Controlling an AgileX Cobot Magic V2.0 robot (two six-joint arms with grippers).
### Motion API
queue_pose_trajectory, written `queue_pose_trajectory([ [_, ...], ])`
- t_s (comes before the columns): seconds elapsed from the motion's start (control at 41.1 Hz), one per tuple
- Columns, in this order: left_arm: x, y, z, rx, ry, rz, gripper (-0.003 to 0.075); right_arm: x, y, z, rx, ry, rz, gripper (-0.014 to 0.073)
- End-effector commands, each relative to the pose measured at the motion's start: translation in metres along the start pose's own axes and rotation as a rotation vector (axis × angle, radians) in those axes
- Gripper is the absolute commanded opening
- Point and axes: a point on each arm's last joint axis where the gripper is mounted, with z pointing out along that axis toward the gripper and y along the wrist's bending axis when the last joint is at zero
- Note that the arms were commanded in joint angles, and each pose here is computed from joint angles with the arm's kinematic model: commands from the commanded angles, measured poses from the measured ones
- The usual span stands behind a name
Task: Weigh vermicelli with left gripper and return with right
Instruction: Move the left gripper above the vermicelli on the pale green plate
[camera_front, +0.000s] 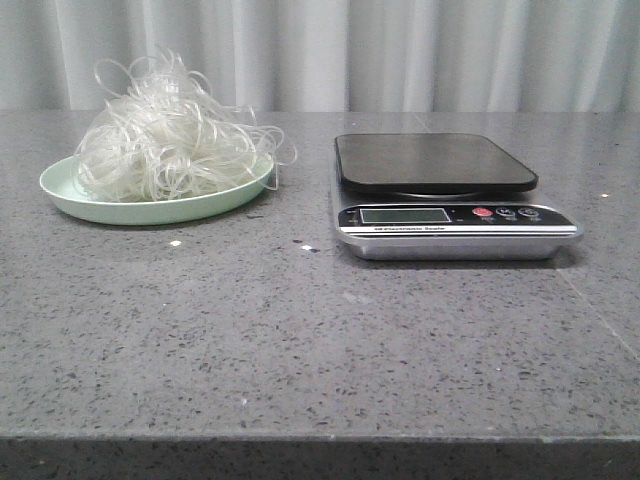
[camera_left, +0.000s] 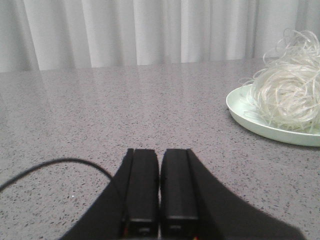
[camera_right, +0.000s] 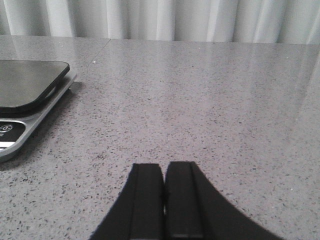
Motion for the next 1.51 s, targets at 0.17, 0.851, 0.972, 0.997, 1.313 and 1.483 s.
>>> queue_pose_trajectory([
  [0.17, -0.006, 0.0, -0.002, 0.002, -0.089, -0.018, 0.0137, -0.011, 0.0, -0.002, -0.001, -0.103, -0.01, 0.0151],
  [0.851, -0.02, 0.0, -0.004, 0.001, -0.252, -0.03, 0.0137, -0.011, 0.0, -0.002, -0.001, -0.103, -0.01, 0.0151],
  [0.972, -0.034, 0.001, -0.009, -0.002, -0.404, -0.06, 0.0137, -0.011, 0.0, -0.002, -0.001, -0.103, -0.01, 0.0151],
  [0.997, -0.037, 0.002, -0.01, -0.004, -0.435, -0.068, 0.0137, -0.011, 0.0, -0.002, -0.001, -0.103, -0.01, 0.0151],
  [1.313, -0.156, 0.009, -0.039, -0.004, -0.519, -0.078, 0.0137, -0.011, 0.0, -0.002, -0.001, -0.103, -0.01, 0.0151],
  [1.483, -0.219, 0.013, -0.019, 0.005, -0.328, -0.081, 0.0139, -0.011, 0.0, -0.002, -0.001, -0.103, -0.01, 0.0151],
])
